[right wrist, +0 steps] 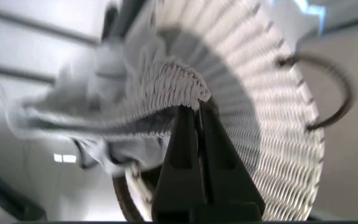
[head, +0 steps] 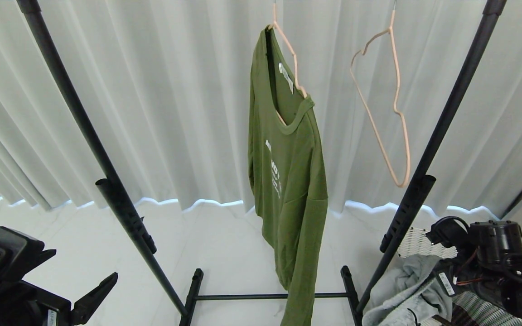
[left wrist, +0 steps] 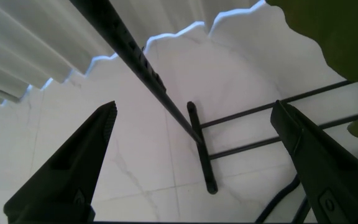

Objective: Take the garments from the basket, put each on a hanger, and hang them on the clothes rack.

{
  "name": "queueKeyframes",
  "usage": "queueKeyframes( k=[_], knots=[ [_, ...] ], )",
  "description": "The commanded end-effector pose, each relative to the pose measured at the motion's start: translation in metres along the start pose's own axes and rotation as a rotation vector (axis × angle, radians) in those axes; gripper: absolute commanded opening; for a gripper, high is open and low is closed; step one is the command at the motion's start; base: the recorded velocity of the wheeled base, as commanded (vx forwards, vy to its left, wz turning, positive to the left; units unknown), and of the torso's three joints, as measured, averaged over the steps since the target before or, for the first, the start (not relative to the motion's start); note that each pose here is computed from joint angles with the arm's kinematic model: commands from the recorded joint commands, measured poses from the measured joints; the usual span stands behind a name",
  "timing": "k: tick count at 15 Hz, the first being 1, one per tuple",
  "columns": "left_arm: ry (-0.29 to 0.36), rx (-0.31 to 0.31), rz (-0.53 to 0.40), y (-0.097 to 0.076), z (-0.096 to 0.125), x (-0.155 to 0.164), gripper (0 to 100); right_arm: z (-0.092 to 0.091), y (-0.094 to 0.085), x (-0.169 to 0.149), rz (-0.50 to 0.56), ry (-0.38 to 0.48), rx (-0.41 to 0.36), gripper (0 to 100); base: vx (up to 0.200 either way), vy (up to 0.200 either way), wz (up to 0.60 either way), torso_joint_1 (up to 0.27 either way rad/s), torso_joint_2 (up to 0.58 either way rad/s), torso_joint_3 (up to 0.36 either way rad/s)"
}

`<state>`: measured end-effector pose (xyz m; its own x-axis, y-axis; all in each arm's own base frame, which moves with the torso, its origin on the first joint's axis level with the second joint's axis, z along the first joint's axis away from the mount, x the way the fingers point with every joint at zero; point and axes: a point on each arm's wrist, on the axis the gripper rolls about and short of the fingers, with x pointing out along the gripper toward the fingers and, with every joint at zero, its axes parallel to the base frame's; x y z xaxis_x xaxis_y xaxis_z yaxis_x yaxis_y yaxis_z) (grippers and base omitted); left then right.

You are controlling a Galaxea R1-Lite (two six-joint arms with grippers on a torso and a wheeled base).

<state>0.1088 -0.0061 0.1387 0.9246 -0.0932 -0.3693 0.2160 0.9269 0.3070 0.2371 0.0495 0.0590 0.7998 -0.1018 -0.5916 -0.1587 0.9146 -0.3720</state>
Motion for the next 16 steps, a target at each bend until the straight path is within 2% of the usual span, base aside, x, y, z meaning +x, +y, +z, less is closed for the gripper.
queueKeyframes(
  k=[1, 4, 8, 10, 14, 16],
  knots=[
    [0.015, -0.001, 0.009, -0.001, -0.004, -0.001, 100, 0.028, -0.005, -0.03, 0.006, -0.124, 0.007, 0, -0.2, 0.0, 0.0, 0.002, 0.01, 0.007],
    [0.016, -0.001, 0.012, -0.003, -0.008, -0.004, 100, 0.049, 0.0, -0.061, 0.06, -0.191, -0.025, 0, -0.2, 0.0, 0.0, 0.004, 0.0, -0.001],
    [0.01, -0.004, 0.017, -0.003, -0.009, -0.006, 100, 0.067, 0.01, -0.089, 0.128, -0.268, -0.063, 0, -0.2, 0.0, 0.0, 0.0, 0.0, 0.001],
    [0.002, -0.003, 0.019, -0.003, -0.008, -0.006, 100, 0.077, 0.013, -0.1, 0.129, -0.302, -0.07, 0, -0.2, 0.0, 0.0, 0.005, 0.0, 0.005],
    [-0.019, 0.001, 0.027, -0.003, -0.007, -0.01, 100, 0.093, 0.02, -0.12, 0.167, -0.353, -0.092, 0, 0.0, 0.0, 0.0, 0.0, 0.0, 0.0],
    [-0.038, 0.001, 0.034, -0.002, -0.006, -0.013, 100, 0.1, 0.022, -0.125, 0.179, -0.371, -0.094, 0, 0.0, 0.2, 0.0, 0.005, 0.0, 0.0]
  ],
)
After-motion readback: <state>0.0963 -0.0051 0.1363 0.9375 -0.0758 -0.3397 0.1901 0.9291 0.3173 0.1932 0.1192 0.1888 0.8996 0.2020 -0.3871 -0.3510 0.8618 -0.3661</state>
